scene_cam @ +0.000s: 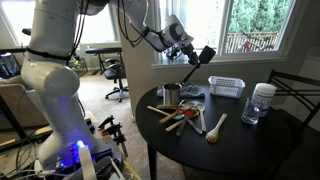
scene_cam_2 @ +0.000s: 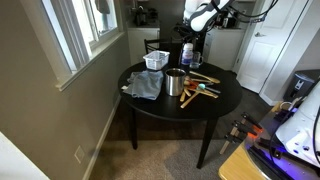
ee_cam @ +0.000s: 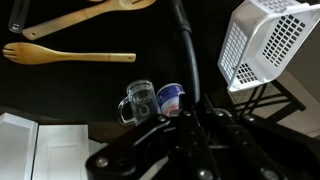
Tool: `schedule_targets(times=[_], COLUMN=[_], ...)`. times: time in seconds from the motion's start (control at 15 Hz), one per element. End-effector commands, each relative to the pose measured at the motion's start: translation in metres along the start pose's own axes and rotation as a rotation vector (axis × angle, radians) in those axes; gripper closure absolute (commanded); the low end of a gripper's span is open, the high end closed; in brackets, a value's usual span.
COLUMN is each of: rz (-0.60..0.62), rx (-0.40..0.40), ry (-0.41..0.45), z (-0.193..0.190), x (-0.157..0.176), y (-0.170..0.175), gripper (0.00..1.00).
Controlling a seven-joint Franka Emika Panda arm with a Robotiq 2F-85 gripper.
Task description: Put the black spatula in the silver tin
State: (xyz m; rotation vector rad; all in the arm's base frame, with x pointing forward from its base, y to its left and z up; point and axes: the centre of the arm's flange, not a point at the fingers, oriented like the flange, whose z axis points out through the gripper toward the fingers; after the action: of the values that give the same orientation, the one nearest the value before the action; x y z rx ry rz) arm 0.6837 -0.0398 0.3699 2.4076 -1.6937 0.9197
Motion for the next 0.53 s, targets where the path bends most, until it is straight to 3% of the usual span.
schedule_targets(times=[0.0, 0.47], rz=[-0.014, -0.085], rx=[0.02, 0.045], ry=[0.029, 0.044], z=[-0.017, -0.015], x=[-0.024, -0.067], y=[0.013, 0.019], gripper=[0.92, 0.92])
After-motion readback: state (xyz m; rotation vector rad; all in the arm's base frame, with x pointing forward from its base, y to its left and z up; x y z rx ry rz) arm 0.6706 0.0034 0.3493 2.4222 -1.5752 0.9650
